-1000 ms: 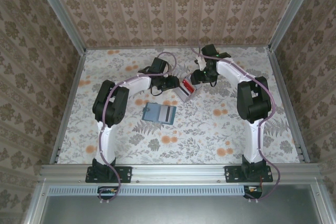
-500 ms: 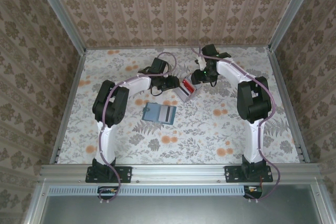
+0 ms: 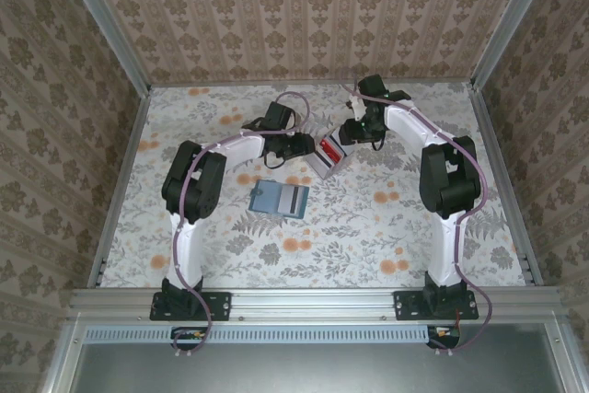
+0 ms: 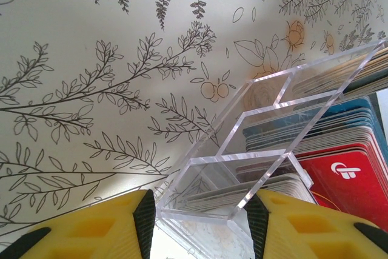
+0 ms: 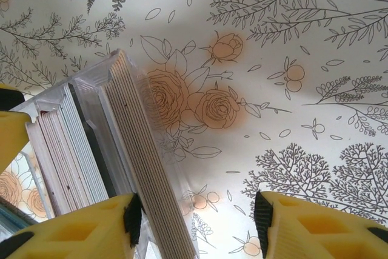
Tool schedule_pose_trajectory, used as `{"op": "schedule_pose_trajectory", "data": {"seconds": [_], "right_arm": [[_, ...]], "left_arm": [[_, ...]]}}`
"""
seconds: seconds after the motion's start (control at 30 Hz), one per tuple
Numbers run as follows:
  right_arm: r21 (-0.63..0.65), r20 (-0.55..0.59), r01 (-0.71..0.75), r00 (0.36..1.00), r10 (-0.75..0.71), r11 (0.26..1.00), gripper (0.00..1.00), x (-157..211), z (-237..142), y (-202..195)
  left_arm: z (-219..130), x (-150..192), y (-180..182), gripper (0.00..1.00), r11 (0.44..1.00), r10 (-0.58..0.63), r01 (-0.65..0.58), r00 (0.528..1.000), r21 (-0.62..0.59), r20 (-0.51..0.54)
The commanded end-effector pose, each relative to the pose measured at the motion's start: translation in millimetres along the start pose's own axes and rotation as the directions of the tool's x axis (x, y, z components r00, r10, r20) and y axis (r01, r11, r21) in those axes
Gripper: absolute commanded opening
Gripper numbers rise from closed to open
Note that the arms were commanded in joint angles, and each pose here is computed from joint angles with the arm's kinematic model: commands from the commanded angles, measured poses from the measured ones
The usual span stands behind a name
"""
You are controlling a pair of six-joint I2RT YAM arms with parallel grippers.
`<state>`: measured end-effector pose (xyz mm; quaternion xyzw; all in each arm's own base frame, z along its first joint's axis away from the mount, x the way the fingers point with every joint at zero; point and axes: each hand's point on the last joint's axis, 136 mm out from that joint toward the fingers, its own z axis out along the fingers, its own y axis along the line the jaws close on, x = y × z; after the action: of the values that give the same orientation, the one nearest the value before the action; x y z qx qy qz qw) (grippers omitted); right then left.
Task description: Put the credit cards into the card holder
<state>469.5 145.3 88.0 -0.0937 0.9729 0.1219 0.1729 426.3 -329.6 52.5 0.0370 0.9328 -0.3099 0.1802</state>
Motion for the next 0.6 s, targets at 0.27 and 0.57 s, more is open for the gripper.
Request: {"op": "schedule_pose_trajectory", "data": {"seconds": [0.27, 0.57], "right_arm": [[-0.021, 0.035, -0.004, 0.999, 0.004, 1.0, 0.39, -5, -17, 3], [-0.03, 0.042, 0.012, 0.999, -0.011, 0.999, 0.22, -7, -24, 7]], "left_arm": [[-2, 15, 6, 0.47, 0.999, 0.014, -0.015, 0.999, -0.035, -0.039], [-2, 18, 6, 0.46, 0.999, 0.015, -0.017, 0.999, -0.036, -0.045]]}}
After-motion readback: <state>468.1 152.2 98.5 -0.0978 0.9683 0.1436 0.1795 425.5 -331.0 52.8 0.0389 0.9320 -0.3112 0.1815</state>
